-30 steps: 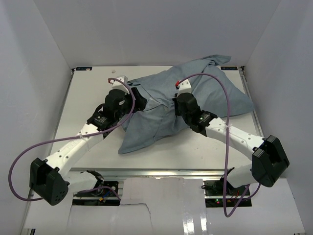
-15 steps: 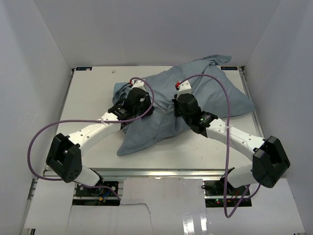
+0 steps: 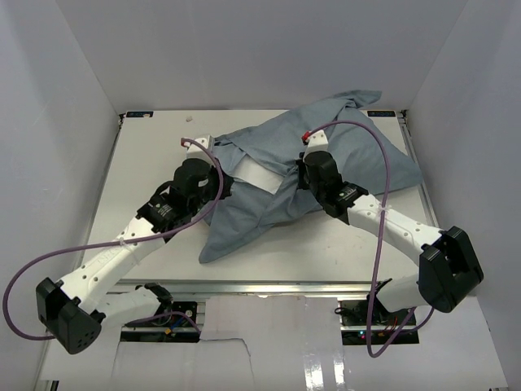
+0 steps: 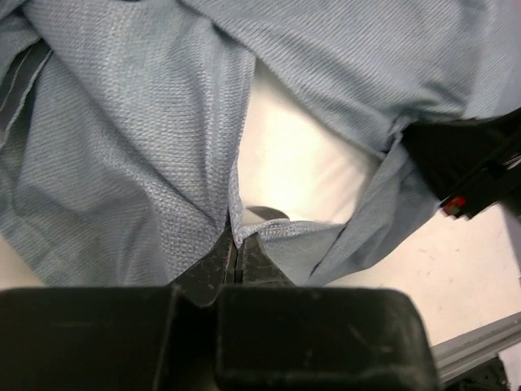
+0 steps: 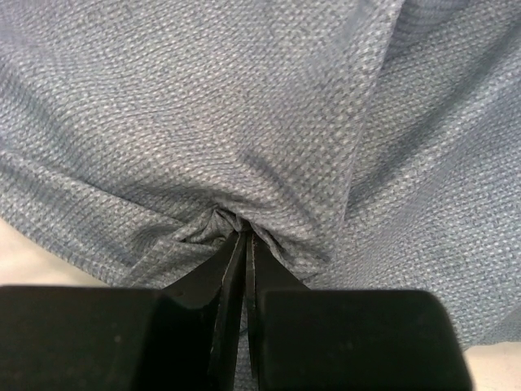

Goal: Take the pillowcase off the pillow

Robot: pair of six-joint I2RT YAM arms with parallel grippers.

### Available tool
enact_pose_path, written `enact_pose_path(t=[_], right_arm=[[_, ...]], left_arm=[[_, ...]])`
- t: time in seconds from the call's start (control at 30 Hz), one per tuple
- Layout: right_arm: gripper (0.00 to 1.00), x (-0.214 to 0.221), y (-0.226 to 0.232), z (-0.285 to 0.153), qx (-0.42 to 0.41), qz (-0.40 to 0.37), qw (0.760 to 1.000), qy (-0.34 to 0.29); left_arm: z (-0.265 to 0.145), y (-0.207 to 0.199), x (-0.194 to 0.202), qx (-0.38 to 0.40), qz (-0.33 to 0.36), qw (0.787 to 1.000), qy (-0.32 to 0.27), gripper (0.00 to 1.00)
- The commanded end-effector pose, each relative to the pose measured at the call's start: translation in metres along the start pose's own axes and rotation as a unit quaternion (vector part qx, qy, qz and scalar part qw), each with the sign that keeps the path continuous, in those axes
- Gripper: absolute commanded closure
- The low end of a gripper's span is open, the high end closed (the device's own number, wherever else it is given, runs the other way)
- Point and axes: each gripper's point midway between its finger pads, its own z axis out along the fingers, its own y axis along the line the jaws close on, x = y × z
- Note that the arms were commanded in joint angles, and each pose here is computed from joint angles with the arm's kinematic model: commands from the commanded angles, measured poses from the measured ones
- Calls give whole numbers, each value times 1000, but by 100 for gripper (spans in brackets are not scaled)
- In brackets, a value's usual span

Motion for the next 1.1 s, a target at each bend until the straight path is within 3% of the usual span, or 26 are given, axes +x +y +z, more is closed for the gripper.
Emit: enact_pose_path(t=[0.0,0.23,0.37,0.43,0.57,0.7,0.8,0.93,1.07], right_arm=[[92,-18,-8,-1,10,15,999,-29],[92,-21,-7,-4,4,20,999,-30],[92,-22,5,-8,-30,18,999,-23],[92,-27,23,-17,-85,3,996,-28],[75,-44,60,-47,-158,-24,986,-56],[47,-64,106,-83,-242,-46,966,-81],[33,-67,141,-101,-296,-58,950,-86],[31,-49,170,-99,-303,-72,948,-73],[32,-23,168,-66,-254,-81,963,-34]], left_arm=[[-10,28,19,-49,8,999,18,100],[-24,81,56,-135,-41,990,5,100],[-16,77,80,-97,-68,993,11,100],[-10,73,95,-80,-71,994,30,100],[-1,73,110,-78,-68,993,54,100],[-1,72,109,-68,-71,994,43,100],[-3,69,105,-56,-76,995,29,100],[-4,66,102,-46,-78,996,24,100],[-4,64,101,-43,-79,996,24,100]])
